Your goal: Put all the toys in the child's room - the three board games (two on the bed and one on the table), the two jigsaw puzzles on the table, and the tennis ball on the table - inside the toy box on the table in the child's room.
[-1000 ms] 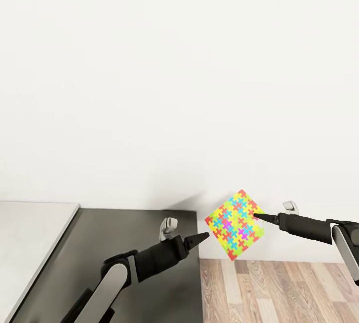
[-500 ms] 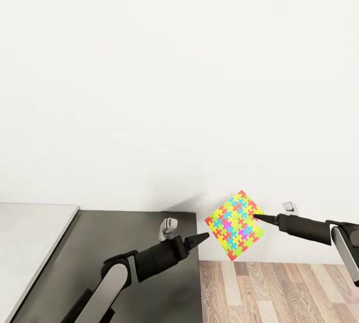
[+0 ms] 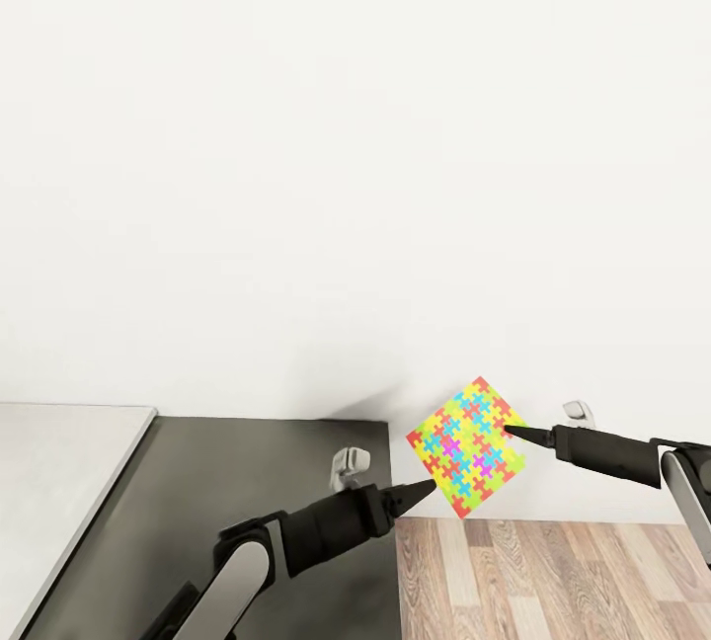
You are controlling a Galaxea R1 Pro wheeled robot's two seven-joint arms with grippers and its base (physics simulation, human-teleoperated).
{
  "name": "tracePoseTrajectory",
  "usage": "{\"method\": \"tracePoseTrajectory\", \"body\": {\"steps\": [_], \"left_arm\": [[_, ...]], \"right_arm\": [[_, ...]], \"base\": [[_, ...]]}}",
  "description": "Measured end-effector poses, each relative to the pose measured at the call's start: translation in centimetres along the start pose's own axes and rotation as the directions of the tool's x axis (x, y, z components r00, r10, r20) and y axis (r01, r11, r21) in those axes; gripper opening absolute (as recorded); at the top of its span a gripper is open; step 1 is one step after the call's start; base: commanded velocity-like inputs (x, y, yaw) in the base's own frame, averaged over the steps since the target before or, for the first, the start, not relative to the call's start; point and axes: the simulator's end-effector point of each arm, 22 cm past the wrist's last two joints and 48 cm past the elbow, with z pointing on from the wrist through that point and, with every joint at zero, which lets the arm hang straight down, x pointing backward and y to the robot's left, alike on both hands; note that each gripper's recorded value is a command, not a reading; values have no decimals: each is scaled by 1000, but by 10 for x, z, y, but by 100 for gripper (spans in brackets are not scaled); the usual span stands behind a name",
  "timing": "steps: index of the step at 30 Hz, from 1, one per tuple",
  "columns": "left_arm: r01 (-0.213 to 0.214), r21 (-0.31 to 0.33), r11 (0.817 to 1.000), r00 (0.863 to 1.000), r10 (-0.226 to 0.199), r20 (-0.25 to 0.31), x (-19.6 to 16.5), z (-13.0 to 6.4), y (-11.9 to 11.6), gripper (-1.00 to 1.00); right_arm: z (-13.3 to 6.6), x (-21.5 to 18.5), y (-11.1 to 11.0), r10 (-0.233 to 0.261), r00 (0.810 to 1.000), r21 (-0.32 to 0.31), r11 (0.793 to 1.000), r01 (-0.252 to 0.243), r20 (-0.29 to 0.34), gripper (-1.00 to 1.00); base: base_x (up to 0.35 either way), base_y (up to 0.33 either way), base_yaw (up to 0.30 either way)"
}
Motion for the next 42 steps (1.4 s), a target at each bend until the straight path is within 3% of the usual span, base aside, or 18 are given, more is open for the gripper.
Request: {"method": "tracePoseTrajectory", "body": {"steps": [10, 20, 30, 42], "left_arm": [[-10, -2, 1000, 1000, 10, -2, 2, 2, 0, 100], [-13, -3, 1000, 1000, 13, -7, 3, 4, -1, 100], [-21, -1, 1000, 1000, 21, -4, 2, 4, -4, 100], [-28, 5, 1000, 1000, 28, 0, 2, 4, -9, 100]], "right_arm": [[-3, -3, 5, -15, 1000, -3, 1000, 15, 1, -100], [-6, -5, 7, -10, 1000, 0, 1000, 10, 2, -100], [-7, -6, 10, -14, 1000, -2, 1000, 14, 7, -100], [-9, -9, 13, -20, 1000, -4, 1000, 20, 13, -100]], "base": [[-29, -5, 0], [-268, -62, 23], [-280, -18, 201], [-40, -1, 257]]}}
